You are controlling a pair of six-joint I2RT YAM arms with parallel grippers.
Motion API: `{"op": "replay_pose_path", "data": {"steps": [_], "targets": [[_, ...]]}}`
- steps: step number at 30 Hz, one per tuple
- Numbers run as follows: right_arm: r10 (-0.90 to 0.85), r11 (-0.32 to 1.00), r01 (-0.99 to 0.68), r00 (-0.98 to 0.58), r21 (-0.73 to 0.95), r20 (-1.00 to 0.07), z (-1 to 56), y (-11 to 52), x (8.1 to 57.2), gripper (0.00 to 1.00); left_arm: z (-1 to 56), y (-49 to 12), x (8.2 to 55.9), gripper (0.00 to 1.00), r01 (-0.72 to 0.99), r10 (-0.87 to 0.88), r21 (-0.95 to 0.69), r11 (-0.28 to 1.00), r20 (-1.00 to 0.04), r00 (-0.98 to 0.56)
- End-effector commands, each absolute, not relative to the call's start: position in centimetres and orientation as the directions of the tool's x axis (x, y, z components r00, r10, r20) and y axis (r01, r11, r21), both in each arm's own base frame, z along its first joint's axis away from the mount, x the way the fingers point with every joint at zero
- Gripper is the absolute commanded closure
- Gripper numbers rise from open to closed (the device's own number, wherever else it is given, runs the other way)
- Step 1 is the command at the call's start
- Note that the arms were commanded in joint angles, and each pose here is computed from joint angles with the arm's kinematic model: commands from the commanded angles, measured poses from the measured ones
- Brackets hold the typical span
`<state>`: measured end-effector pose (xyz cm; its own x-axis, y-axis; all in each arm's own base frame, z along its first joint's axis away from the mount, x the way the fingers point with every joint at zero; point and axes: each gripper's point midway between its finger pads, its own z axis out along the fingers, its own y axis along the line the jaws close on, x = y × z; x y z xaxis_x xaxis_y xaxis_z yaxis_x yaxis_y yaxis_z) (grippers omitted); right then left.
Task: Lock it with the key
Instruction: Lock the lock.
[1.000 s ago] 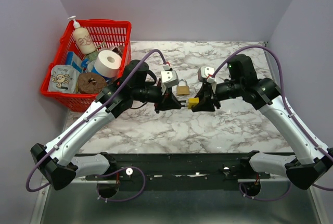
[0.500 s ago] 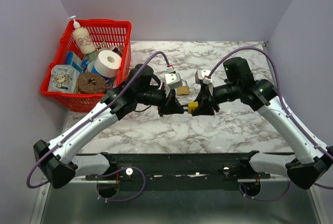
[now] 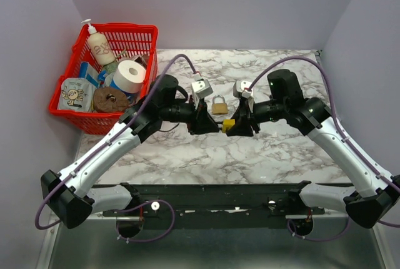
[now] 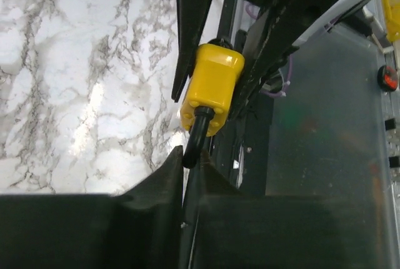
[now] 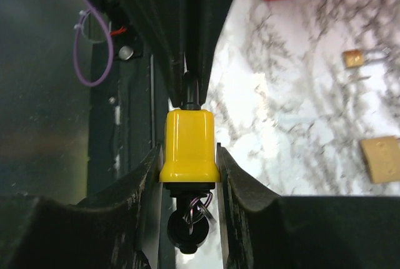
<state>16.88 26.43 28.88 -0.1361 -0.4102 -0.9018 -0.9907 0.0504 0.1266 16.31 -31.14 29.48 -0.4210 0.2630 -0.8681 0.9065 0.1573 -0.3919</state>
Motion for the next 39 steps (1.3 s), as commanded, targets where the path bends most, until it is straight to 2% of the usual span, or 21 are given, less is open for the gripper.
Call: {"op": "replay_pose_path", "data": {"steps": [1, 2, 4, 6, 7, 8, 9, 11, 12, 13, 16, 19, 29, 34, 39], "targets": [[-0.244, 0.074, -0.997, -0.015, -0.003, -0.970, 32.7, 28.0, 19.3, 0.99, 34.2, -29.7, 20.3, 0.54, 0.898, 0.044, -0.403, 0.178, -0.908, -0.416], [-0.230, 0.135, -0.991, -0.025, -0.007, -0.973, 32.9, 27.2, 20.6, 0.99, 34.4, -29.1, 20.6, 0.44, 0.879, 0.024, -0.433, 0.197, -0.895, -0.446], [-0.177, 0.265, -0.964, -0.026, -0.022, -0.984, 34.2, 26.2, 22.6, 0.99, 35.0, -28.0, 21.9, 0.40, 0.854, -0.031, -0.454, 0.255, -0.886, -0.462], [-0.140, 0.383, -0.924, -0.037, -0.020, -0.989, 34.5, 25.0, 24.2, 0.99, 35.5, -27.6, 23.1, 0.30, 0.789, -0.104, -0.533, 0.307, -0.842, -0.529], [-0.107, 0.414, -0.909, 0.004, -0.048, -0.994, 35.6, 24.9, 24.8, 0.99, 36.3, -27.7, 23.6, 0.22, 0.783, -0.141, -0.545, 0.300, -0.837, -0.529], [-0.091, 0.438, -0.898, 0.007, -0.047, -0.996, 35.4, 24.7, 25.1, 0.99, 36.6, -27.5, 24.2, 0.05, 0.756, -0.177, -0.581, 0.300, -0.813, -0.555], [-0.063, 0.471, -0.881, 0.014, -0.042, -0.998, 36.0, 24.5, 25.6, 0.99, 36.7, -27.8, 24.6, 0.01, 0.698, -0.215, -0.656, 0.288, -0.754, -0.620], [-0.015, 0.509, -0.859, 0.064, -0.062, -0.998, 37.5, 24.2, 26.2, 0.99, 37.9, -28.0, 25.8, 0.01, 0.670, -0.293, -0.688, 0.279, -0.725, -0.623], [-0.002, 0.539, -0.841, 0.063, -0.055, -0.998, 37.7, 24.0, 26.6, 0.99, 37.7, -28.1, 26.4, 0.01, 0.606, -0.336, -0.750, 0.264, -0.661, -0.671], [0.020, 0.558, -0.828, 0.083, -0.058, -0.996, 38.5, 23.9, 27.1, 0.99, 38.4, -28.2, 27.2, 0.01, 0.590, -0.392, -0.766, 0.255, -0.640, -0.661], [0.054, 0.581, -0.812, 0.102, -0.052, -0.993, 39.1, 23.8, 27.8, 0.99, 38.6, -28.8, 28.2, 0.01, 0.500, -0.468, -0.849, 0.172, -0.517, -0.716], [0.077, 0.607, -0.795, 0.071, -0.009, -0.995, 38.8, 24.2, 28.5, 0.99, 39.0, -29.9, 28.5, 0.01, 0.456, -0.494, -0.880, 0.133, -0.458, -0.739], [0.104, 0.616, -0.788, 0.088, -0.006, -0.991, 38.9, 26.4, 28.4, 0.99, 39.1, -32.5, 28.3, 0.02, 0.381, -0.508, -0.921, 0.087, -0.370, -0.778], [0.112, 0.616, -0.788, 0.092, -0.004, -0.989, 38.9, 27.2, 28.4, 0.99, 38.1, -33.6, 28.0, 0.11, 0.350, -0.493, -0.932, 0.091, -0.348, -0.798], [0.099, 0.623, -0.782, 0.096, -0.014, -0.990, 38.4, 27.7, 28.2, 0.99, 38.2, -33.6, 28.3, 0.25, 0.338, -0.506, -0.937, 0.081, -0.332, -0.796]]}}
